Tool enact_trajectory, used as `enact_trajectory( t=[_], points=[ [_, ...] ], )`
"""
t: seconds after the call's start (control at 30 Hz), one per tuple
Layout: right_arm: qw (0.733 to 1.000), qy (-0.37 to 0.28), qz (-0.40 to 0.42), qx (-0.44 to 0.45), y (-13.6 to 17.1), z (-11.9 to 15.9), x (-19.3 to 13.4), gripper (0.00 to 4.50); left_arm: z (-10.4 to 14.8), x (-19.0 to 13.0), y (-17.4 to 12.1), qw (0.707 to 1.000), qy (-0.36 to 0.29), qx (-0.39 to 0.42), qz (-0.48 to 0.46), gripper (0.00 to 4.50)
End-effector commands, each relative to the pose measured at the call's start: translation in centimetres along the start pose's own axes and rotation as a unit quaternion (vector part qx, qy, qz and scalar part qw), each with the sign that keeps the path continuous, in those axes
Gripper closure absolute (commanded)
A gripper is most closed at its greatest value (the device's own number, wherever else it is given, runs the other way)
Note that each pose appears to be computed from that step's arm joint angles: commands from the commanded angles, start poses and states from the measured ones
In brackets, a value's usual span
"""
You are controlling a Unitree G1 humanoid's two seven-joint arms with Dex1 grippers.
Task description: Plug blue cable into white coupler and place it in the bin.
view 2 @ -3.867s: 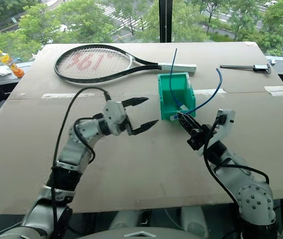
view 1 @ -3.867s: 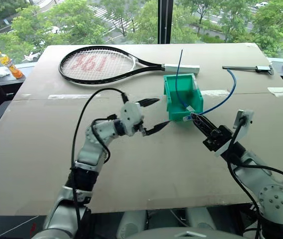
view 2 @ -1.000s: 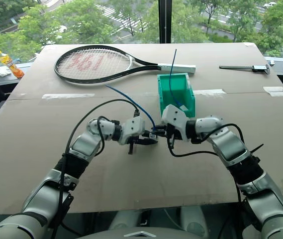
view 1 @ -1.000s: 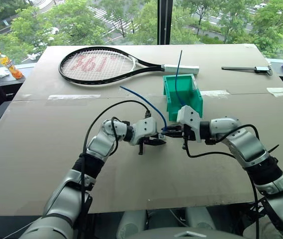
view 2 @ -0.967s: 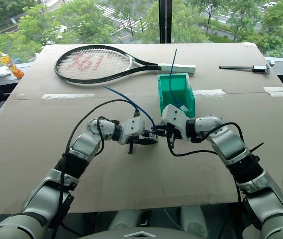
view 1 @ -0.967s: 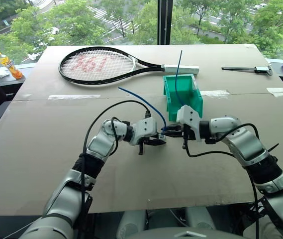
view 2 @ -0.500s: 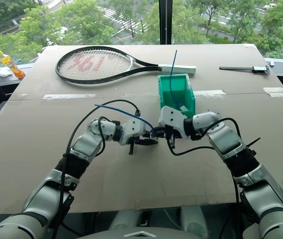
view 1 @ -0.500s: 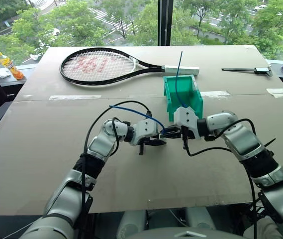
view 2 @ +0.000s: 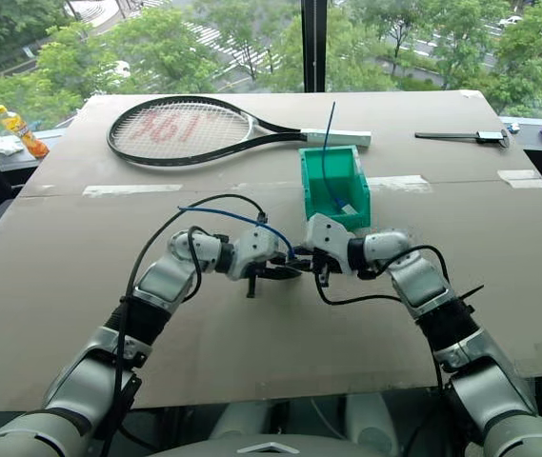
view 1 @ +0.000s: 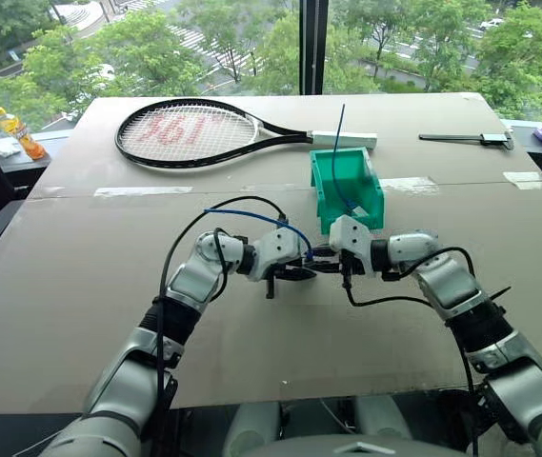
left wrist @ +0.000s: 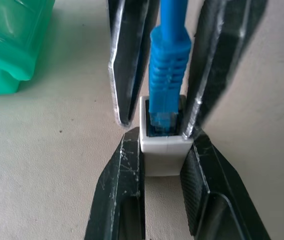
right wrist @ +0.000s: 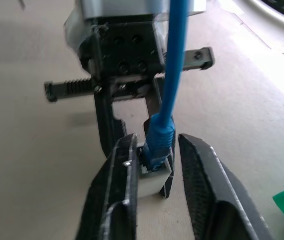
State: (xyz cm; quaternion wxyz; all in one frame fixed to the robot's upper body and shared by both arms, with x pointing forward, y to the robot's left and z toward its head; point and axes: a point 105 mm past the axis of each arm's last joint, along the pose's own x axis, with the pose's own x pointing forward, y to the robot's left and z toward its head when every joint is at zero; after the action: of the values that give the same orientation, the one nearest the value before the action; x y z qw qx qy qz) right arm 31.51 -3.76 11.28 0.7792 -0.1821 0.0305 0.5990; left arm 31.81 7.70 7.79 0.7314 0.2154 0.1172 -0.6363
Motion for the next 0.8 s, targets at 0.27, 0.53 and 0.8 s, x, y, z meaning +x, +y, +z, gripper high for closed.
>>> enact_trajectory(
  t=[0.27,0.53,0.8],
  points=[
    [0.973,-0.150,-0.166,-0.059,1.7,10.0,-9.4,0.07,6.5,-3.9,2.9,0.987,-0.094,-0.100,0.082,4.13],
    [0.949,-0.041,-0.312,0.008,4.0,4.7,-13.5,0.07,13.2,-2.1,8.6,0.969,-0.075,-0.198,0.128,4.13],
    [0.922,-0.018,-0.384,0.043,4.7,2.7,-14.8,0.07,15.1,2.6,12.0,0.957,-0.035,-0.239,0.161,4.13]
  ],
)
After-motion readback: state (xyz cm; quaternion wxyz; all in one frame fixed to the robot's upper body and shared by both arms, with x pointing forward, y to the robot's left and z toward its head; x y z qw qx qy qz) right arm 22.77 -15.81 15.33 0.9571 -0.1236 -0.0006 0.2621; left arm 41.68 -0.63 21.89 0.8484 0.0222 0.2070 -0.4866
